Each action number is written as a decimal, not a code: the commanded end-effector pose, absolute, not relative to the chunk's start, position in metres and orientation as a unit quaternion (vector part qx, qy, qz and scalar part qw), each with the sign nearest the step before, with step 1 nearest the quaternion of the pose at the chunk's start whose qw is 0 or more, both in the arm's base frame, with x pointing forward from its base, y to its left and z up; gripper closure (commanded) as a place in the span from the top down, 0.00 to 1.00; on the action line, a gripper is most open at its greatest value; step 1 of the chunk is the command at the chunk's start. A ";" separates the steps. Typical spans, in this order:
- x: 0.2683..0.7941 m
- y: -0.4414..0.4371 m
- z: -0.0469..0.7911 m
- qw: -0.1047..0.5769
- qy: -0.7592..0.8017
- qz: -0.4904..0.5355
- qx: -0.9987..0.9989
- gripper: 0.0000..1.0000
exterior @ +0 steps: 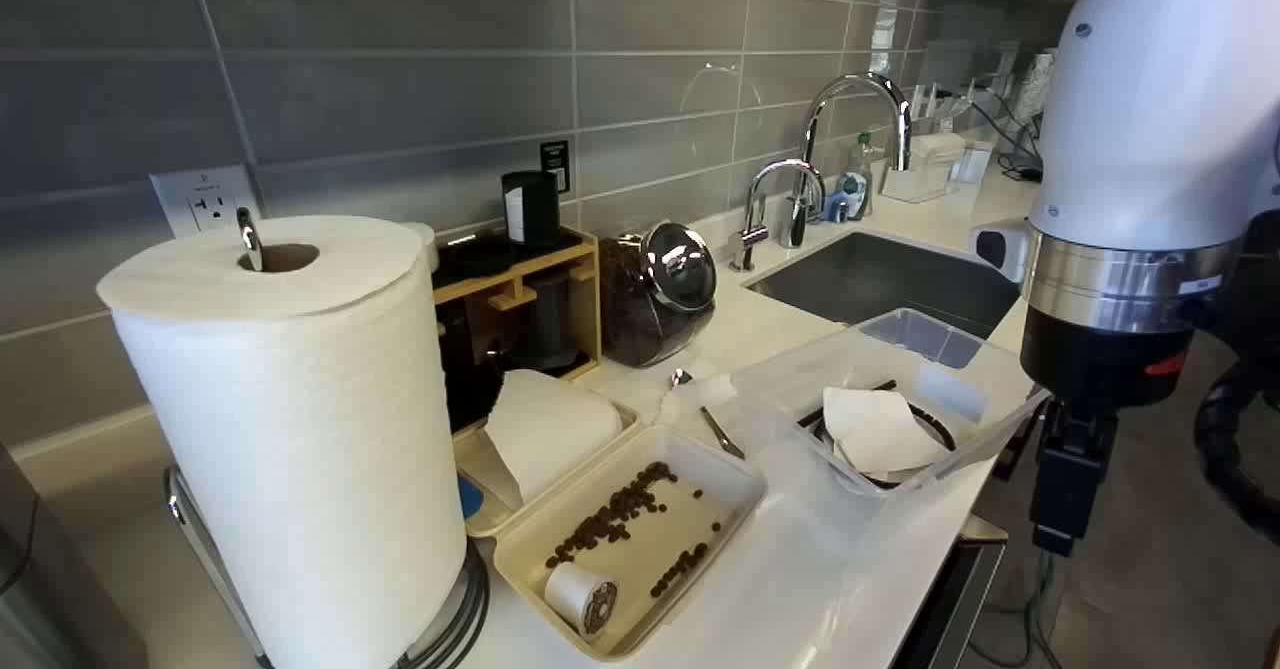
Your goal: Move the K-cup to the top segment of the take-away food container
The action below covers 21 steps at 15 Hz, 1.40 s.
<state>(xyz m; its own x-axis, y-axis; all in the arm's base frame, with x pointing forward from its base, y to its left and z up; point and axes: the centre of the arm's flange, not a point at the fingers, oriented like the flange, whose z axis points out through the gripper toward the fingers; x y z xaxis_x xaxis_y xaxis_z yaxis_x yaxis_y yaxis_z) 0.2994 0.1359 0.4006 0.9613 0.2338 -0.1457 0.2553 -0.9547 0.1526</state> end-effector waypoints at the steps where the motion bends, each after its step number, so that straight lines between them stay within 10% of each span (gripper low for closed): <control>1: 0.299 0.136 0.401 0.085 0.124 -0.063 0.987 1.00; 21: 0.336 0.307 0.424 0.026 0.452 0.105 0.886 1.00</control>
<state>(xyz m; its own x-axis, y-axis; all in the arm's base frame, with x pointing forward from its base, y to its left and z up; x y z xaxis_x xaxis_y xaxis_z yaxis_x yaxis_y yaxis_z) 0.2962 0.2799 0.4317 0.6828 0.7164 0.1434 0.7020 -0.6977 0.1429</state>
